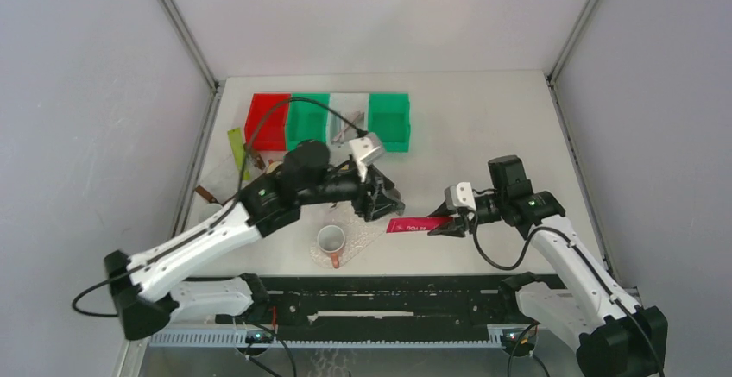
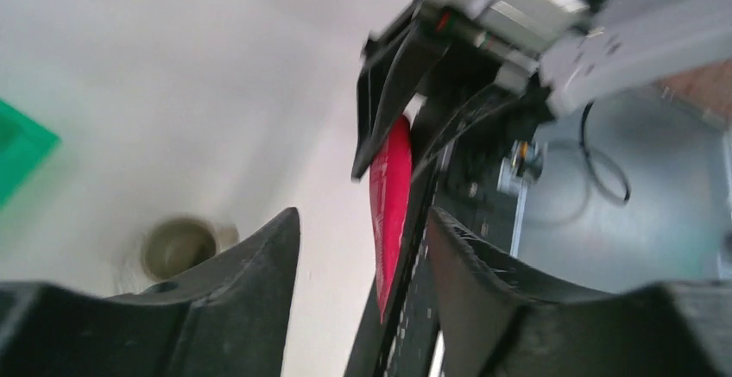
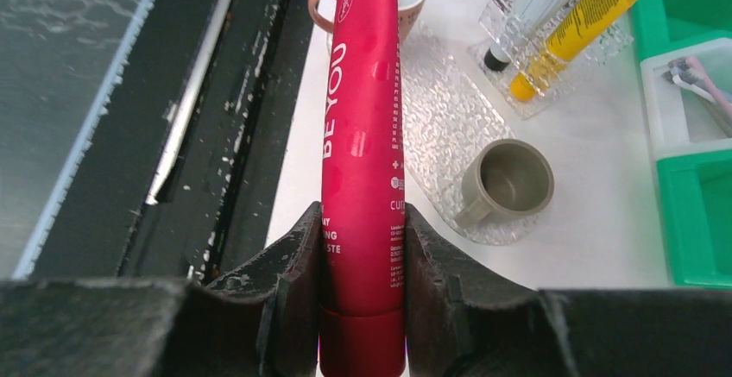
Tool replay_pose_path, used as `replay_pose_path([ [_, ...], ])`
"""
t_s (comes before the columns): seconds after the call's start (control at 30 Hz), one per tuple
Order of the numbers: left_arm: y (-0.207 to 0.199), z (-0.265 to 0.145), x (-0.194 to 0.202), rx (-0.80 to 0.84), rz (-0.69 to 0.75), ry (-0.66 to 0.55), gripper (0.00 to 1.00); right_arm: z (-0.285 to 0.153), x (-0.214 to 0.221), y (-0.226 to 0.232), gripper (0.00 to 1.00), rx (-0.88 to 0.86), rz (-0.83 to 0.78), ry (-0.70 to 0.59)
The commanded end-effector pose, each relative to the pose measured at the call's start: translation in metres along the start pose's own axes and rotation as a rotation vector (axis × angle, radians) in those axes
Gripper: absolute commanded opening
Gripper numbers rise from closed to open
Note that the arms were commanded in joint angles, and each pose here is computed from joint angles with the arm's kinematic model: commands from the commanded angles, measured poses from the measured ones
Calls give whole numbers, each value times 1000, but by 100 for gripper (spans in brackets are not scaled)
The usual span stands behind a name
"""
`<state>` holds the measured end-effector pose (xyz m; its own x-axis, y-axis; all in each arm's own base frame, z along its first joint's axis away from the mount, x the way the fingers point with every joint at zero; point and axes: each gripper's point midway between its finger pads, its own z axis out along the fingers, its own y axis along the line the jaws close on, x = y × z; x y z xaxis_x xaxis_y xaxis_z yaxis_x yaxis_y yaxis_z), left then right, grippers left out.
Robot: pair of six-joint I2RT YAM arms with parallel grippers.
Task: Prepare toiletry sets of a toothbrush and toothpaste on the tray
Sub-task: Place the toothpaste in the toothpaste holder.
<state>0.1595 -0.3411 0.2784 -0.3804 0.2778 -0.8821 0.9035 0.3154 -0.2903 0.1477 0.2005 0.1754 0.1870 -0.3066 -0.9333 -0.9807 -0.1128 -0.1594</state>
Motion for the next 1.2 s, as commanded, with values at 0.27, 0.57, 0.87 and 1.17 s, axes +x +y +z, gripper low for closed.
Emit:
replay_pose_path([
  [0.27, -32, -55, -68, 157, 89, -768, 80, -39, -84, -19, 0, 27, 206, -300],
  [0.57, -28, -37, -75, 221, -36, -867, 81, -43, -87, -34, 0, 75, 308, -301],
  [0.87, -28, -17, -87, 267, -97, -899, 57, -39, -85, -31, 0, 60, 298, -298],
  [1.17, -34, -17, -87, 301, -89, -887, 0, -36, -84, -28, 0, 48, 281, -293],
])
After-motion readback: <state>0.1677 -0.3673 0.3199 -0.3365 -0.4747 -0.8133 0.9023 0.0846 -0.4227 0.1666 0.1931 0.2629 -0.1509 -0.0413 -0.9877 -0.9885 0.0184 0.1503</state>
